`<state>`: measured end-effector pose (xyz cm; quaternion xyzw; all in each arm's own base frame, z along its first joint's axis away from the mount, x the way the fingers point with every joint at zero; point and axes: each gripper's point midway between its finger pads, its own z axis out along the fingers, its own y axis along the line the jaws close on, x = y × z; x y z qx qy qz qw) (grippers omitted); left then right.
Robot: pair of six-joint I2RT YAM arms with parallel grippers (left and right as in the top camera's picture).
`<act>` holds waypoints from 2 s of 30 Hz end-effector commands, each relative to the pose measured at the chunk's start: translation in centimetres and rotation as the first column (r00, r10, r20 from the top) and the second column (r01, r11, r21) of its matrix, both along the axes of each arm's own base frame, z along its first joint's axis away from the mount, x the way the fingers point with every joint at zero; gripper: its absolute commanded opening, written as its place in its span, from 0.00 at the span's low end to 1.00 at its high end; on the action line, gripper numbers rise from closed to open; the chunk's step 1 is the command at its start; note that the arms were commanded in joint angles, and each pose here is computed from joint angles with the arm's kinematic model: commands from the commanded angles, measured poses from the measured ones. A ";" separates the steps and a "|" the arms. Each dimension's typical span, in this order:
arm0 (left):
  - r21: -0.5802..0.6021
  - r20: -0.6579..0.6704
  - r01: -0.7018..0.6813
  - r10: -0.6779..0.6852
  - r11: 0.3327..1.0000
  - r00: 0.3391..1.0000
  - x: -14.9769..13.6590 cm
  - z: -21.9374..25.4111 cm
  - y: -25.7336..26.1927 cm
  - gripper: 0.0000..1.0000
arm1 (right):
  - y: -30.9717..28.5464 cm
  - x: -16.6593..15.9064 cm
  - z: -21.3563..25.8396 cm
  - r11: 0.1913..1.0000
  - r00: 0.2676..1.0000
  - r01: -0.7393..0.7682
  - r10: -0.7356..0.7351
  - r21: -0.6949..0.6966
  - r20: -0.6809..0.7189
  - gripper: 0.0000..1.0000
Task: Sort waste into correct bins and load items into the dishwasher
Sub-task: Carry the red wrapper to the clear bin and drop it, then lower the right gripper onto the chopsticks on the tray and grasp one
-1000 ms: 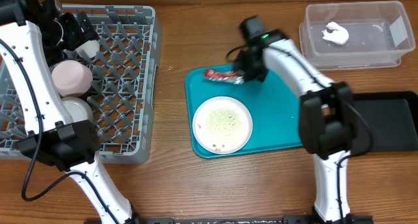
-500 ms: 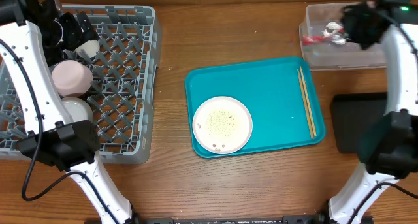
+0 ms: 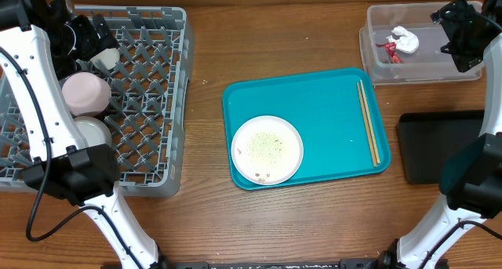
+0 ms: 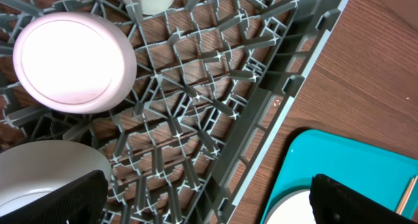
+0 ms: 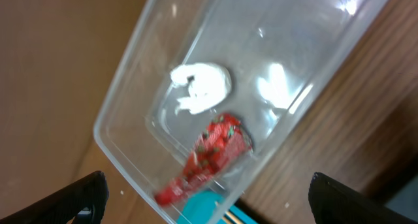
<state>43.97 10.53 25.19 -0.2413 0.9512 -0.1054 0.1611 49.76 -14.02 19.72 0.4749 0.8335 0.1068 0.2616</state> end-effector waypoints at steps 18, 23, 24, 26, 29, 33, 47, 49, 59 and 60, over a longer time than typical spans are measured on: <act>0.009 0.028 -0.014 0.013 1.000 1.000 -0.5 1.4 0.0 1.00 | 13.7 -2.0 -1.8 0.870 0.860 -0.493 0.486 -0.004 -0.158 0.99; 0.009 0.028 -0.014 0.013 1.000 1.000 -0.5 1.4 0.0 1.00 | 15.4 -2.8 -1.0 0.856 0.845 -0.518 0.508 -0.015 -0.169 0.91; 0.009 0.028 -0.014 0.013 1.000 1.000 -0.5 1.4 0.0 1.00 | 15.5 -3.0 -0.8 0.855 0.844 -0.519 0.509 -0.013 -0.170 0.91; 0.008 0.027 -0.014 0.013 1.000 1.000 -0.5 1.4 0.0 1.00 | 15.5 -3.7 -0.6 0.854 0.840 -0.520 0.510 -0.004 -0.183 0.92; 0.009 0.028 -0.013 0.013 1.000 1.000 -0.5 1.4 0.0 1.00 | 17.1 -5.7 -0.6 0.760 0.739 -0.647 0.644 0.057 -0.197 0.97; 0.008 0.027 -0.014 0.013 1.000 1.000 -0.5 1.4 0.0 1.00 | 18.1 -8.8 -1.3 0.641 0.600 -0.757 0.759 0.130 -0.250 1.00; 0.009 0.028 -0.014 0.013 1.000 1.000 -0.5 1.4 0.0 1.00 | 16.2 -13.1 -7.0 0.628 0.492 -0.750 0.738 0.206 -0.461 1.00; 0.009 0.028 -0.014 0.013 1.000 1.000 -0.5 1.4 0.0 1.00 | 16.3 -13.6 -8.8 0.625 0.478 -0.750 0.738 0.216 -0.476 1.00; 0.008 0.027 -0.014 0.013 1.000 1.000 -0.5 1.4 0.0 1.00 | 17.9 -13.3 -15.1 0.594 0.467 -0.789 0.745 0.157 -0.476 0.93; 0.009 0.028 -0.014 0.013 1.000 1.000 -0.5 1.4 0.0 1.00 | 17.9 -13.2 -15.4 0.590 0.464 -0.795 0.741 0.141 -0.484 0.91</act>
